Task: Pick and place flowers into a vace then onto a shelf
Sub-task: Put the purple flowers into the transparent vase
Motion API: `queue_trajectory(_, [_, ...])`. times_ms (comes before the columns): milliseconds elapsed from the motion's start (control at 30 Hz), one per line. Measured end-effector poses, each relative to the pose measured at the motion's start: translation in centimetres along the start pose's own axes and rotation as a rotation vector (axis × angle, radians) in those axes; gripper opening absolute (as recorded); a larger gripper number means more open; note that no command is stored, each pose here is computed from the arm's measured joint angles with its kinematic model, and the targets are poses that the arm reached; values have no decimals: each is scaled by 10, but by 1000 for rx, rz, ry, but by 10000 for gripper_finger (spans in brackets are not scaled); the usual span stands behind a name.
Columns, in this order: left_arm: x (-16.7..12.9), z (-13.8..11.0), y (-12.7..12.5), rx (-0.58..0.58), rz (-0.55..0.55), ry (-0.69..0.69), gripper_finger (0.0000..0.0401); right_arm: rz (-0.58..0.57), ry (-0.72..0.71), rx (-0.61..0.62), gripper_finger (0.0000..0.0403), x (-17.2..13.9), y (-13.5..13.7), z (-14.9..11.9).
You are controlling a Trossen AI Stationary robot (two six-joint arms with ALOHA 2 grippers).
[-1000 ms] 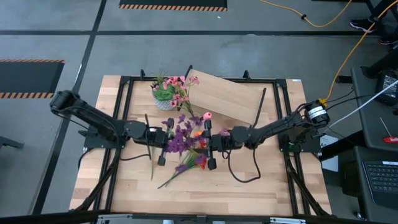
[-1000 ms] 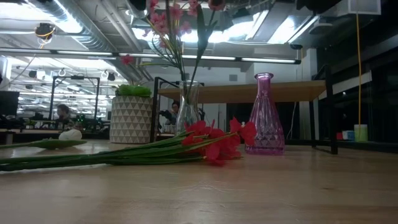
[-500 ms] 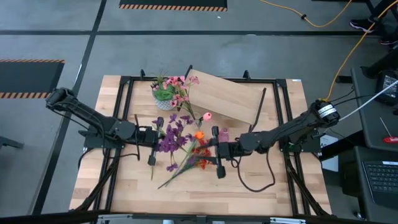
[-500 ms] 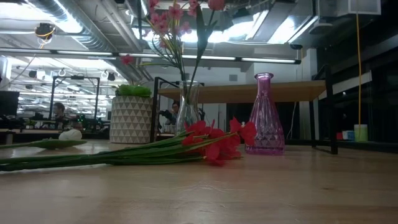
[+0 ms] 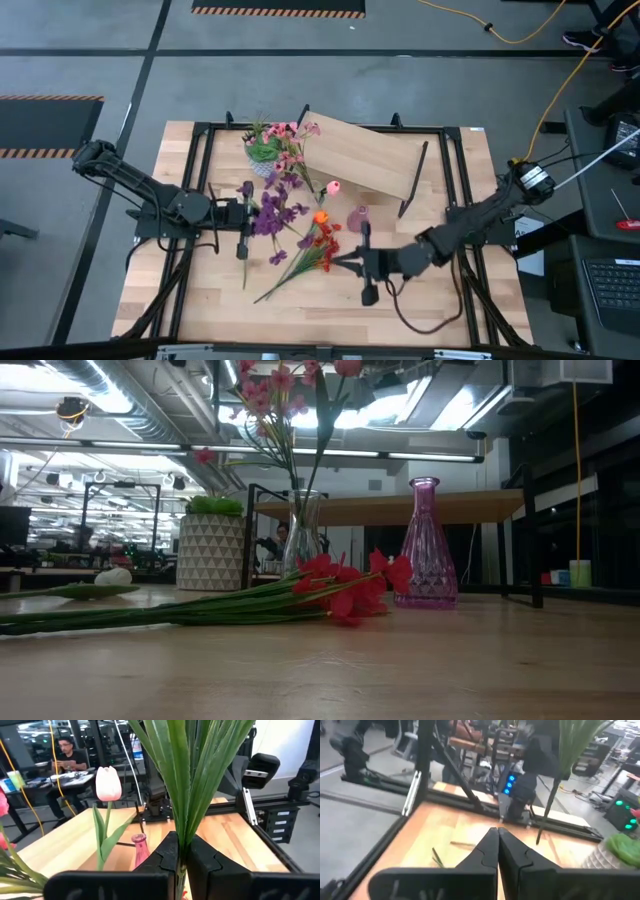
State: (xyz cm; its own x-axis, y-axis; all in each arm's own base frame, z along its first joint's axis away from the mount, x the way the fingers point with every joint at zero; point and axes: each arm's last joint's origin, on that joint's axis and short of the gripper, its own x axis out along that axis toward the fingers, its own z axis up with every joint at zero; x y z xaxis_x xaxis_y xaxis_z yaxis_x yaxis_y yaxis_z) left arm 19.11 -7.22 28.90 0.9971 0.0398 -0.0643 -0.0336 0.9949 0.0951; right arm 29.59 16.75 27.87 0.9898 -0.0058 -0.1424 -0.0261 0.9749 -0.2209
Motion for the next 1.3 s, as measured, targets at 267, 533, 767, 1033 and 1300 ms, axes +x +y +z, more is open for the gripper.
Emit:
queue_trajectory(267, [2, 0, 5, -10, 40, 3, 12, -26, 72, 45, 2, -8, 7, -22])
queue_trajectory(533, [2, -1, 7, -18, 97, 7, 12, -34, -10, 95, 1, -44, -15, -35])
queue_trajectory(767, [25, -3, 18, -35, 218, -50, 12, -23, -65, 50, 1, -78, -35, -60])
queue_trajectory(1033, [65, -22, 24, -12, 418, -102, 10, -26, -94, 60, 0, -97, -46, -72])
queue_trajectory(1300, [88, -42, 13, 67, 556, -135, 10, -31, -124, 72, 0, -102, -49, -72])
